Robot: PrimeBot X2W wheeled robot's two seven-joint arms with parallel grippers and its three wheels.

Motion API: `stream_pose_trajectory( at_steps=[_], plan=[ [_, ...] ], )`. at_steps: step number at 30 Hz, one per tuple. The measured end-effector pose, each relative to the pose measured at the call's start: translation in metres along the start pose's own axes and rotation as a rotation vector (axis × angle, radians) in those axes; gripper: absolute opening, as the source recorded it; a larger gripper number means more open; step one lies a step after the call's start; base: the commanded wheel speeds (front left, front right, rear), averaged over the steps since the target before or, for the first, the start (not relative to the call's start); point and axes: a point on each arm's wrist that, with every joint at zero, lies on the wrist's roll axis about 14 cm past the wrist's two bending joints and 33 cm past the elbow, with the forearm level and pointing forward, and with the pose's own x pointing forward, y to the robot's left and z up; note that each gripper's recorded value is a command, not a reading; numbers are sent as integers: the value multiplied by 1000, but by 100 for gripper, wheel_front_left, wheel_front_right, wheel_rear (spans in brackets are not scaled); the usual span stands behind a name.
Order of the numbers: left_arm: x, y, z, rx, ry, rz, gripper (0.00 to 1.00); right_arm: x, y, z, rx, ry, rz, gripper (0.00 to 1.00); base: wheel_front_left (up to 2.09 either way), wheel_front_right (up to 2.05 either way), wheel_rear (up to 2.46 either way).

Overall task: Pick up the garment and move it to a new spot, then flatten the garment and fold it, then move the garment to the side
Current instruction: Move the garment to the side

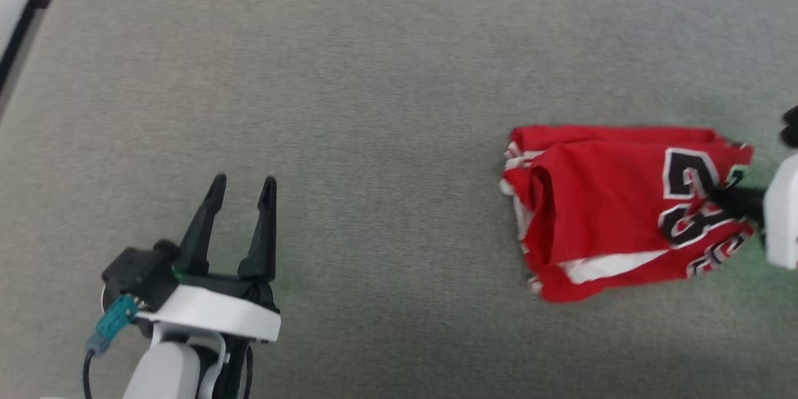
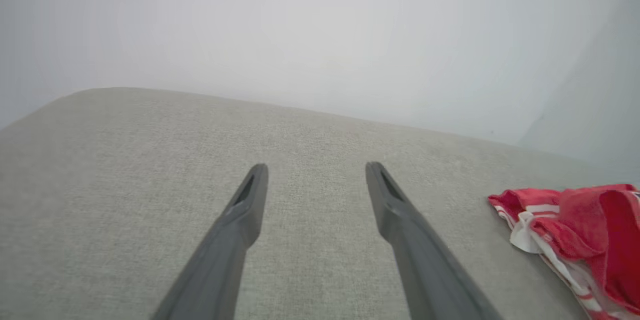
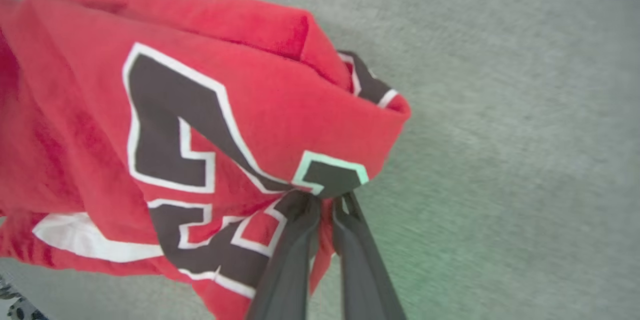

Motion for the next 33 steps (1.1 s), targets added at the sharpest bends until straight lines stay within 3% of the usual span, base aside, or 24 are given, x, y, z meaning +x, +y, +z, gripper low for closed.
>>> stream_pose_trajectory(
  at_steps=[18,26,33],
  plan=[
    [94,-138,-17,25,-8,-466,100,-104,-153,26,75,-219,-461,0,0,0,0],
    [111,-198,-40,12,19,-654,100,-150,-216,17,90,-269,-690,0,0,0,0],
    [121,-231,-59,-11,46,-753,100,-159,-258,-3,99,-232,-840,0,0,0,0]
  ],
)
